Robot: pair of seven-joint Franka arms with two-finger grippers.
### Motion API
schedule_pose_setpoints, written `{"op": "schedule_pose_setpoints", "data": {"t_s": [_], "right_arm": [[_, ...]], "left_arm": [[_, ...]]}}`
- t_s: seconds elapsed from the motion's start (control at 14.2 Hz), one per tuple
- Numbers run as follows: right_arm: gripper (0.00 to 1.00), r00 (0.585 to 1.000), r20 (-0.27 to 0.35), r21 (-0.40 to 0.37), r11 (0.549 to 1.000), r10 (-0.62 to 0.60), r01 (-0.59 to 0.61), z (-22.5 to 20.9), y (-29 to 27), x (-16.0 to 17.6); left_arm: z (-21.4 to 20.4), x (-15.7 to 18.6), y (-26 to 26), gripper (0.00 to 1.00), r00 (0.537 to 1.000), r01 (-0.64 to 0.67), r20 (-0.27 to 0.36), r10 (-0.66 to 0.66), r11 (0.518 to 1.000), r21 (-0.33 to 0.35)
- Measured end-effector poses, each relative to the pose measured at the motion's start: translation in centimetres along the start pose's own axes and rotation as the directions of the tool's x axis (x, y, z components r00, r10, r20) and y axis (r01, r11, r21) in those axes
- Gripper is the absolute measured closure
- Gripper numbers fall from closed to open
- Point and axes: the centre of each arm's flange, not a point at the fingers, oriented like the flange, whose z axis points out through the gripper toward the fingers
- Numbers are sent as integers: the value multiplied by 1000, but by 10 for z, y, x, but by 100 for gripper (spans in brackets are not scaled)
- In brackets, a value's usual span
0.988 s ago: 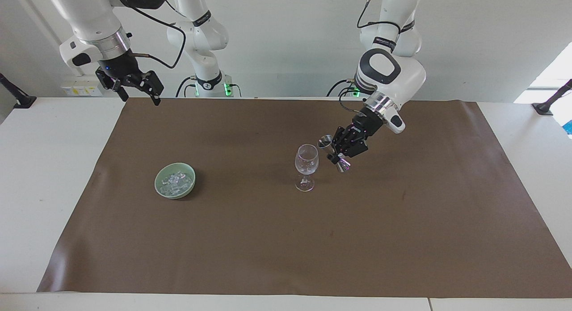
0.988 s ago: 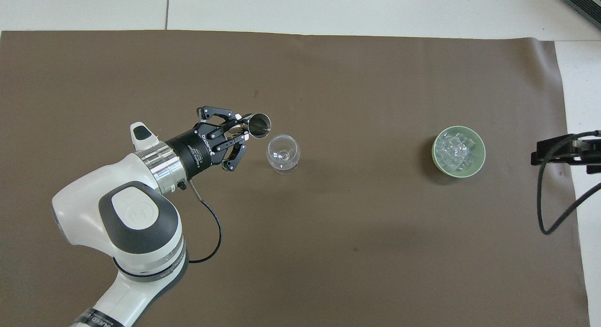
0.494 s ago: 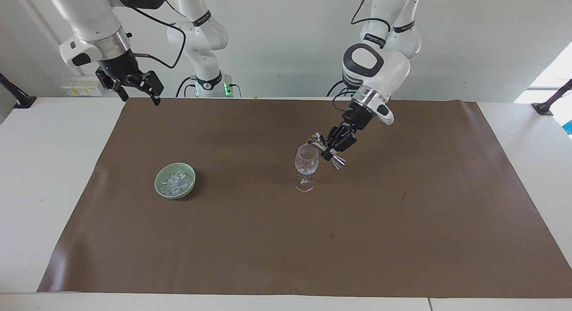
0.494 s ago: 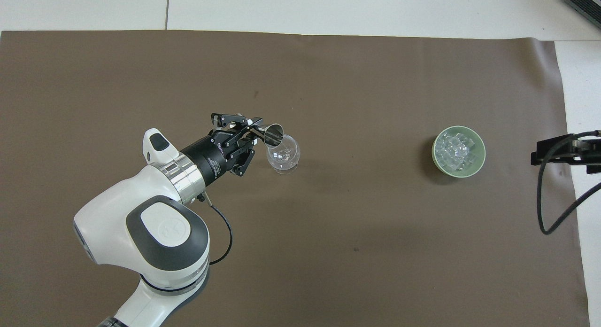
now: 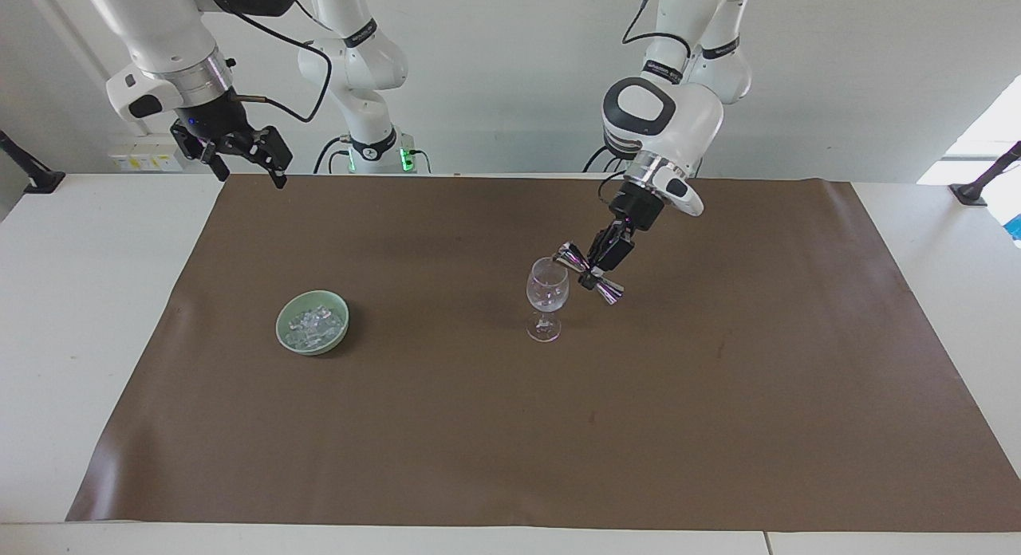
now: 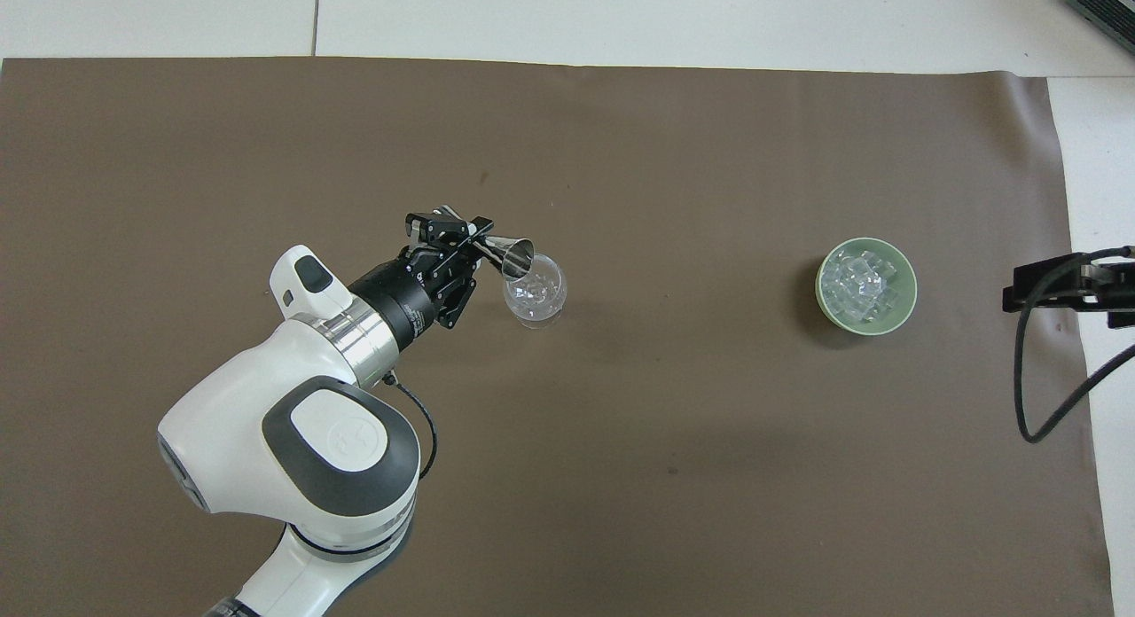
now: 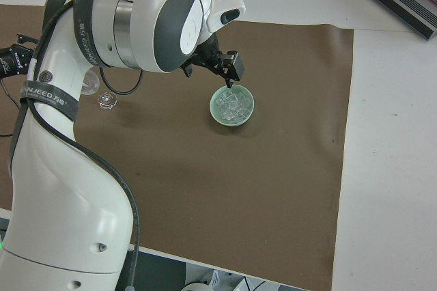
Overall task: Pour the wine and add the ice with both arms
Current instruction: 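Tilt the silver cup over the wine glass with the left gripper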
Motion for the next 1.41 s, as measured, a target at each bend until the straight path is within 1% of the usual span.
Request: {"op": "schedule_pose_setpoints", "data": {"t_s": [0.14,0.28,0.64,1.06,1.41], "right_arm": [[0,1000,0,0,1000,0,0,0,0,0],[0,1000,0,0,1000,0,0,0,0,0],[0,1000,0,0,1000,0,0,0,0,0],[0,1000,0,0,1000,0,0,0,0,0],[0,1000,0,0,1000,0,0,0,0,0]], "left_arm": [[1,-1,-1,79,999,-37,-15,37,999,-2],[1,-5,-4,79,996,-81,-48,81,997,-4],[2,-15,-8,79,975,-201,-96,200,980,0],[1,-26,-15,79,905,-390,-170,389,920,29],[0,-29,-7,79,870,-430,-254,422,903,28]]}}
